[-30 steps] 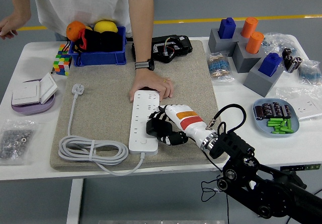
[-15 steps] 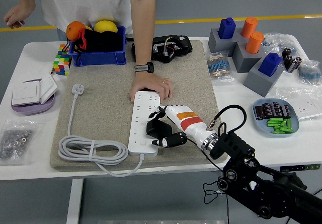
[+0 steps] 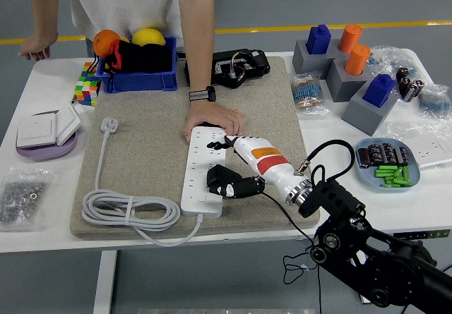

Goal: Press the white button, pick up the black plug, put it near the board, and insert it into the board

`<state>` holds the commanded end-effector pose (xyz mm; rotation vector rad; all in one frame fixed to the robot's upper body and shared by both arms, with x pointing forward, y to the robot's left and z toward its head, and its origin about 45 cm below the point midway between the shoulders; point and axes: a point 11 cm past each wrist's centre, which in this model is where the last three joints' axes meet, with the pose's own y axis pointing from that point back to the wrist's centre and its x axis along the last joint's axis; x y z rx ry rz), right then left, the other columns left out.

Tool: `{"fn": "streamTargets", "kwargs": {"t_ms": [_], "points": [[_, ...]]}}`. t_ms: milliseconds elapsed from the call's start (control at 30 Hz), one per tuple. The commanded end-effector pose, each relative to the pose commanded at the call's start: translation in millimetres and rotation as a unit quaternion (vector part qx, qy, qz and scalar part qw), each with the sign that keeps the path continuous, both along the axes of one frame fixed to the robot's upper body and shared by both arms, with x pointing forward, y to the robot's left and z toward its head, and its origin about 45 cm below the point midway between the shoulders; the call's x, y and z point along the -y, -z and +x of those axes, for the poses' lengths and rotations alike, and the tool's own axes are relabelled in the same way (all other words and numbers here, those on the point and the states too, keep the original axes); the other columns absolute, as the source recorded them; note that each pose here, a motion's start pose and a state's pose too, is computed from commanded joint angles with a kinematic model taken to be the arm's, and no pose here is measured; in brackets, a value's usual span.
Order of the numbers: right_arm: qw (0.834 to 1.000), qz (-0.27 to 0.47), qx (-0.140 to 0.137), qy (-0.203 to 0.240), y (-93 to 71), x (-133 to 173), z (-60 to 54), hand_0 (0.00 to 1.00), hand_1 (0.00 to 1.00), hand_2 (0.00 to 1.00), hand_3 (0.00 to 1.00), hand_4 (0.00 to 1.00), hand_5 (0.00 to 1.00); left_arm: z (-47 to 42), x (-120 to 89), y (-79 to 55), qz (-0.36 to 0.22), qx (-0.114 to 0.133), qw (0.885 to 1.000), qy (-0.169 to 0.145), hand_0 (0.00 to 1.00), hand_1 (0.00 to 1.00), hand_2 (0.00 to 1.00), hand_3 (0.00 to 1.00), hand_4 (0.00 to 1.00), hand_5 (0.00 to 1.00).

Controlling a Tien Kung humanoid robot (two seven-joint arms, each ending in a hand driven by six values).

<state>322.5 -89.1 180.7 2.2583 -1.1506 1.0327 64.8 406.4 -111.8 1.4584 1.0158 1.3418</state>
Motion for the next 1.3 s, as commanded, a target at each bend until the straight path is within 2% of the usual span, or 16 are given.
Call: {"fn": "streamTargets", "kwargs": {"t_ms": [167, 200, 367, 400, 567, 600, 1000, 1300], "points": [[0.999, 0.035, -0.017, -0.006, -3.3, 15.6, -7.0, 0.736, 0.782, 0.751, 0.777, 0.998, 0.402, 0.4, -0.2, -0.1, 0.000, 0.001, 1.000, -0.002, 0.626, 0.631, 0.638, 0.690, 0.566, 0.385], [0.999, 0.040, -0.020, -0.008, -3.3, 17.7, -8.3, 0.895, 0.843, 0.779, 0.763, 0.998, 0.601, 0.5, -0.2, -0.1, 0.000, 0.001, 1.000, -0.002, 0.626, 0.631, 0.638, 0.691, 0.566, 0.387], [0.997, 0.059, -0.047, -0.009, 4.6, 28.0, -13.1, 0.895, 0.843, 0.779, 0.763, 0.998, 0.601, 3.0, -0.1, -0.5, 0.000, 0.003, 1.000, 0.000, 0.626, 0.631, 0.638, 0.691, 0.566, 0.387], [0.997, 0.062, -0.053, -0.008, 7.3, 29.8, -13.7, 0.934, 0.846, 0.777, 0.733, 0.880, 0.611, 3.5, -0.1, -0.6, 0.001, 0.003, 1.000, 0.000, 0.626, 0.631, 0.638, 0.691, 0.566, 0.387], [0.995, 0.064, -0.082, 0.002, 22.4, 37.7, -16.4, 0.934, 0.846, 0.777, 0.733, 0.880, 0.611, 4.6, 0.4, -0.6, 0.000, 0.005, 1.000, 0.000, 0.626, 0.631, 0.638, 0.691, 0.566, 0.387], [0.994, 0.061, -0.086, 0.003, 25.2, 38.5, -17.1, 0.948, 0.843, 0.779, 0.709, 0.742, 0.660, 4.5, 0.6, -0.5, 0.000, 0.005, 1.000, -0.001, 0.626, 0.631, 0.638, 0.691, 0.566, 0.386], [0.993, 0.057, -0.102, -0.002, 34.7, 35.0, -28.0, 0.943, 0.822, 0.763, 0.711, 0.757, 0.646, 4.2, 1.9, 0.0, -0.002, 0.006, 1.000, -0.003, 0.624, 0.631, 0.638, 0.691, 0.564, 0.389], [0.992, 0.056, -0.110, -0.010, 39.9, 27.3, -31.2, 0.942, 0.820, 0.762, 0.708, 0.758, 0.646, 5.6, 1.2, -0.5, -0.001, 0.005, 1.000, 0.001, 0.624, 0.631, 0.638, 0.692, 0.564, 0.390]]}}
